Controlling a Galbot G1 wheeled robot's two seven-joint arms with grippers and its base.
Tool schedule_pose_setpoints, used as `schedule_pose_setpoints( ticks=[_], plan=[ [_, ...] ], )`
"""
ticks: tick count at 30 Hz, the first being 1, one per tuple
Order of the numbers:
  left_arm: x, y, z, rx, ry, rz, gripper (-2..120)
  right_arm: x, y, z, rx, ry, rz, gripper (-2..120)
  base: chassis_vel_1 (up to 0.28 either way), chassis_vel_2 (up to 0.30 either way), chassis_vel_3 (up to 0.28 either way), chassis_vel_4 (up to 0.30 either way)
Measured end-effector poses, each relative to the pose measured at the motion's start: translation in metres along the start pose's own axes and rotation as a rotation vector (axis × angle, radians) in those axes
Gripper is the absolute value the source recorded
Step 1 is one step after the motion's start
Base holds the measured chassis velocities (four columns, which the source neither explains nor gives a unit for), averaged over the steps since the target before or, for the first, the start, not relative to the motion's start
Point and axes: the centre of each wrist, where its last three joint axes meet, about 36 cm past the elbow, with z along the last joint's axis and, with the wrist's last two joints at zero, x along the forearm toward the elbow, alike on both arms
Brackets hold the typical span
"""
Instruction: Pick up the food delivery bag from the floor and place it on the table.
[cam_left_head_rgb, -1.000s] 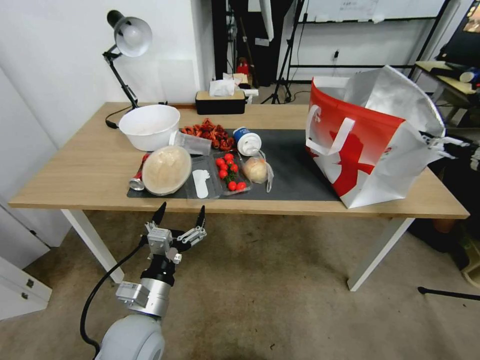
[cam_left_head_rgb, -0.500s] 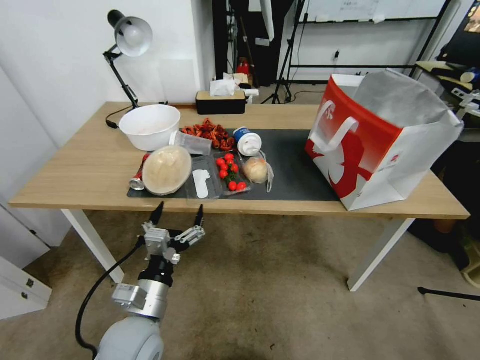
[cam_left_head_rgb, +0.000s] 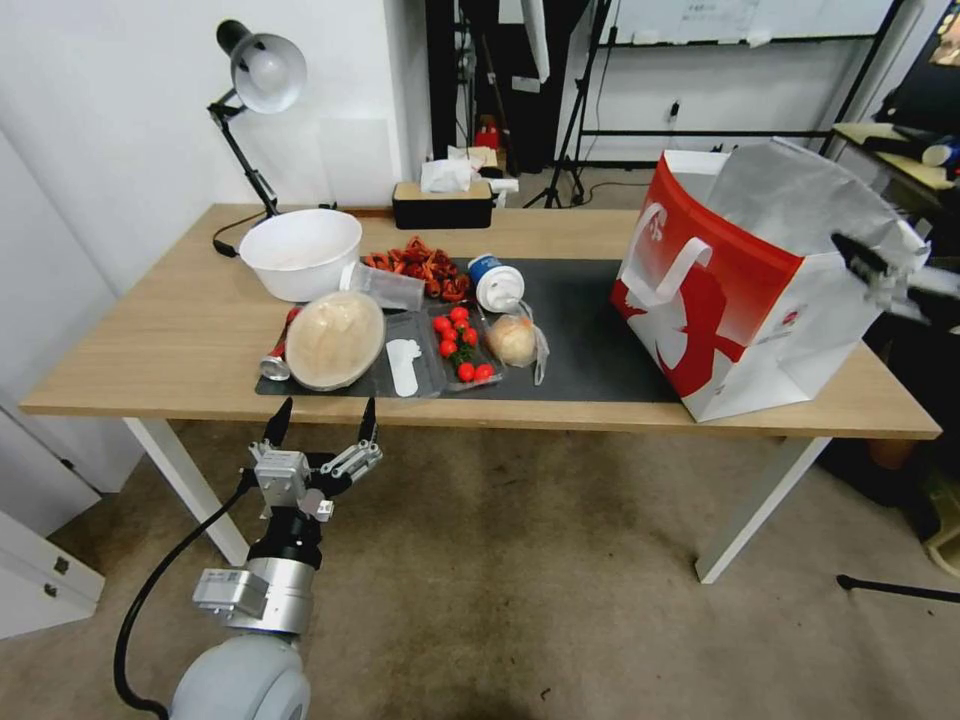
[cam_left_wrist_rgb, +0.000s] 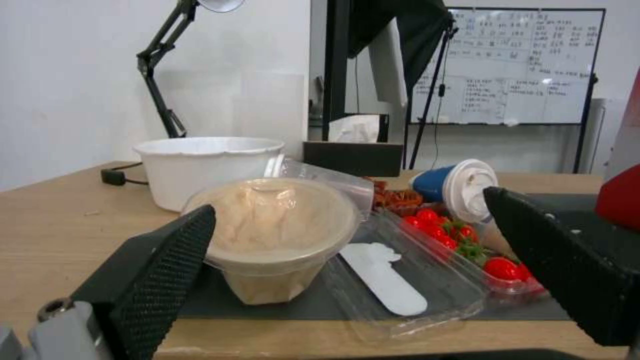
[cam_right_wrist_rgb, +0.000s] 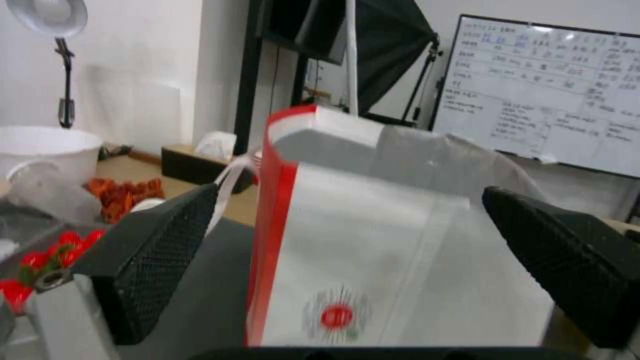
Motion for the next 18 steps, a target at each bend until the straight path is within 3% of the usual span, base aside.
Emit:
schedule_pose_setpoints(
  ticks=[8,11,18],
  plan=[
    [-0.001,0.000,-0.002,-0.002,-0.001,0.004,100,0.022,0.023,0.010,0.065,-0.012,0.075,100,0.000,0.000,0.000,0.000],
    [-0.001,0.000,-0.004,-0.001,-0.002,0.003,100,0.036,0.049,0.009,0.083,-0.002,0.166,100,0.000,0.000,0.000,0.000],
    [-0.004,0.002,-0.005,-0.004,-0.011,-0.004,100,0.056,0.079,0.028,0.095,0.050,0.292,100,0.000,0.000,0.000,0.000]
  ],
)
